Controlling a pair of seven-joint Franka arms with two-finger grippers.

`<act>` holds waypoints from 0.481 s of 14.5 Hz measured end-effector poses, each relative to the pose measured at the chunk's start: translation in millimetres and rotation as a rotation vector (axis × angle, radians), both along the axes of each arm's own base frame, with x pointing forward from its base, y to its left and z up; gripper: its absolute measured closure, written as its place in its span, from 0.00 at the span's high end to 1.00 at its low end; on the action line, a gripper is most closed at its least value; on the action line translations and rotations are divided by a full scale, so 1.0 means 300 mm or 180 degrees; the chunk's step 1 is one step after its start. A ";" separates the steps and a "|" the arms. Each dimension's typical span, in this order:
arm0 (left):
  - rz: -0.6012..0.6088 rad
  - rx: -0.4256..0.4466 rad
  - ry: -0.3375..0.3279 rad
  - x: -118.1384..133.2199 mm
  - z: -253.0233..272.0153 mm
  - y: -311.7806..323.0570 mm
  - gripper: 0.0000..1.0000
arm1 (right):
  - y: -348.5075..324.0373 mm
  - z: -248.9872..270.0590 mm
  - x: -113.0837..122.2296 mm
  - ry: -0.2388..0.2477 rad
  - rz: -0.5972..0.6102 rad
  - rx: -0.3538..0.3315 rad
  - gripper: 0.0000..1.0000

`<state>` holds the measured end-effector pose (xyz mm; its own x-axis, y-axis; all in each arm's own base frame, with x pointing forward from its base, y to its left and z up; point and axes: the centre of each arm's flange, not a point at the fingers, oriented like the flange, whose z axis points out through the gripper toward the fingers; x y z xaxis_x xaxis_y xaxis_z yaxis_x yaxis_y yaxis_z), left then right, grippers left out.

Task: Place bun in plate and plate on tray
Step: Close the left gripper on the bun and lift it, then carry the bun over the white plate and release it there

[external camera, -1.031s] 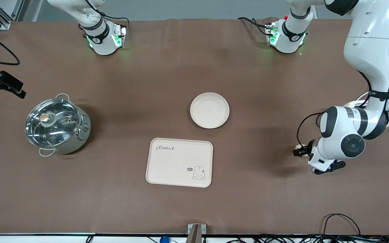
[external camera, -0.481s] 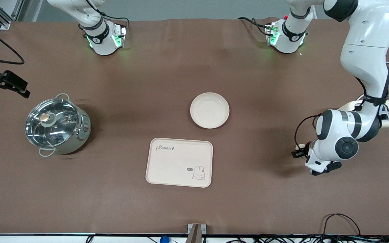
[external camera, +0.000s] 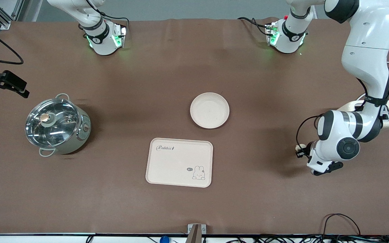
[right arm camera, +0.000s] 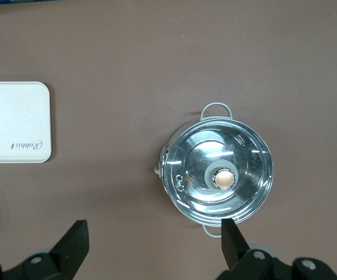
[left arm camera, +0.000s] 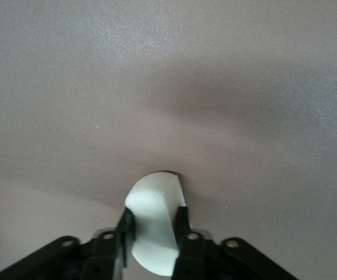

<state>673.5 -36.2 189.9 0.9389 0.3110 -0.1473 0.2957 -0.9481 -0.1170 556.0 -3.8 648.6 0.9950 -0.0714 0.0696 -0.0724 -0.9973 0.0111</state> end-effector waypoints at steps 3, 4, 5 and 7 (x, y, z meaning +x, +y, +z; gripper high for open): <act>-0.0003 -0.0006 -0.0010 0.001 0.002 -0.006 0.09 | 0.005 0.001 0.001 -0.0007 0.0009 0.0000 1.00; -0.0007 -0.0012 -0.0016 0.002 0.004 -0.013 0.08 | 0.006 0.001 0.001 -0.0006 0.0010 0.0000 1.00; -0.0013 -0.0021 -0.0026 0.005 0.008 -0.022 0.07 | 0.005 0.001 0.001 -0.0006 0.0009 0.0000 1.00; -0.0024 -0.0071 -0.0068 0.011 0.033 -0.073 0.07 | 0.006 0.001 0.000 -0.0005 0.0010 0.0000 1.00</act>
<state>676.6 -58.2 199.7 0.9442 0.3007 -0.1341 0.2906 -0.9526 -0.0897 556.1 -2.0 648.8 0.9951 -0.0683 0.0712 -0.0692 -0.9975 0.0110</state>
